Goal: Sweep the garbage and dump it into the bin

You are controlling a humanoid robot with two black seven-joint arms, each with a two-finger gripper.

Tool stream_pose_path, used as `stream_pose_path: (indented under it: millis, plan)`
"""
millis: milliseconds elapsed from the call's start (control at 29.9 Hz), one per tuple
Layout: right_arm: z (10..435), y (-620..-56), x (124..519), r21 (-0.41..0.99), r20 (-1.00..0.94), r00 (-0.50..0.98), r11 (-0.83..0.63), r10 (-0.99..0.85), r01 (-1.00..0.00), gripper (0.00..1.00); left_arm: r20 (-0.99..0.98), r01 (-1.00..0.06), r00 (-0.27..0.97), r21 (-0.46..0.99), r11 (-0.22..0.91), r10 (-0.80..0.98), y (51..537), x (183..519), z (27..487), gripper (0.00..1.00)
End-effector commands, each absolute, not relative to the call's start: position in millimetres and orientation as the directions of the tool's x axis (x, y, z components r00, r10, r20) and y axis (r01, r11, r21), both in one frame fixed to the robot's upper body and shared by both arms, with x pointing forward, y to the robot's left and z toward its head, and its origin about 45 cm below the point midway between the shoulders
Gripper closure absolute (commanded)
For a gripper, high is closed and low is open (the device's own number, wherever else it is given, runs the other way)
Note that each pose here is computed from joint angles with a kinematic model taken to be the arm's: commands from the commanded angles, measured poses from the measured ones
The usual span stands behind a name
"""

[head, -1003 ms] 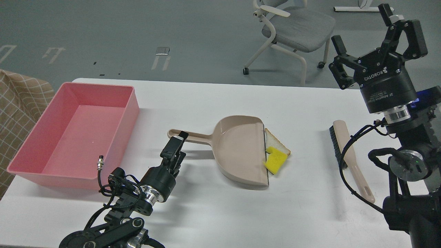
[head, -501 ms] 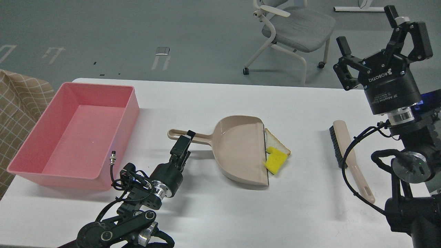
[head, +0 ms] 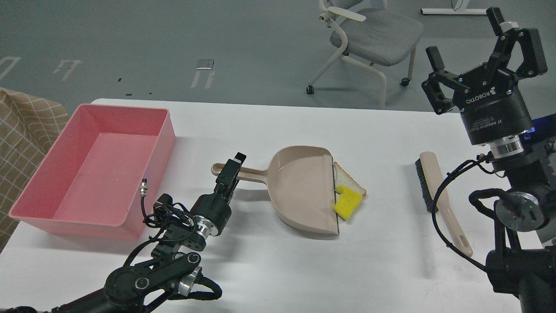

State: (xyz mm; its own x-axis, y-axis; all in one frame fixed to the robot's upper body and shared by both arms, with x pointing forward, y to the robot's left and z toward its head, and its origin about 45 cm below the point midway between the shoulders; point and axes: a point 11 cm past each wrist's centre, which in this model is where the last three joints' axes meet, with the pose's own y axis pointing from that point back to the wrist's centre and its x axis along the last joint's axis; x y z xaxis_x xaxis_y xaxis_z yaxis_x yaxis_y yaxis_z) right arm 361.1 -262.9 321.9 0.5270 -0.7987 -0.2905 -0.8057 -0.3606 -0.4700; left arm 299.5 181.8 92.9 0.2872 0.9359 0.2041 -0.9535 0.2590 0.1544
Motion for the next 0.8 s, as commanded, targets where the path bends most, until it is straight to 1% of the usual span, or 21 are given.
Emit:
stream_pose_path:
  millis: [0,67,134,267,301,435,468,702,769]
  plan:
    - [323.0,-263.1,360.7,-0.473,-0.289,0.528,-0.36,-0.799,-0.804,0.0,0.205,-0.954,0.286,0.153,0.258,0.936,179.9,301.3,92.3,0.04]
    - [322.1,-263.9,360.7,-0.471,-0.29,0.525,-0.358,-0.8,-0.806,0.0,0.208,-0.955,0.285,0.15,0.257,0.936,179.9,302.4,92.5,0.04]
    - [322.3,-264.4,360.7,-0.472,-0.291,0.524,-0.357,-0.801,-0.806,0.0,0.209,-0.954,0.288,0.149,0.261,0.935,179.2,302.3,92.7,0.07]
    - [322.3,-264.4,360.7,-0.472,-0.291,0.524,-0.357,-0.801,-0.806,0.0,0.211,-0.953,0.294,0.139,0.269,0.932,177.8,300.9,92.8,0.19]
    - [322.2,-264.3,360.7,-0.471,-0.289,0.524,-0.357,-0.801,-0.807,0.0,0.213,-0.952,0.298,0.14,0.273,0.931,177.7,300.1,92.2,0.24]
    - [322.3,-264.8,360.7,-0.471,-0.29,0.523,-0.356,-0.802,-0.807,0.0,0.217,-0.95,0.303,0.145,0.276,0.928,177.5,298.1,89.8,0.36]
    - [322.5,-265.3,360.7,-0.472,-0.29,0.522,-0.355,-0.802,-0.807,0.0,0.217,-0.95,0.302,0.145,0.275,0.928,177.9,298.1,89.4,0.37]
    - [322.5,-265.3,360.7,-0.472,-0.29,0.522,-0.355,-0.802,-0.807,0.0,0.223,-0.951,0.301,0.148,0.273,0.927,180.7,297.9,88.8,0.39]
    - [321.4,-265.6,360.7,-0.47,-0.291,0.52,-0.354,-0.803,-0.809,0.0,0.224,-0.951,0.3,0.147,0.272,0.927,181.3,298.0,88.9,0.43]
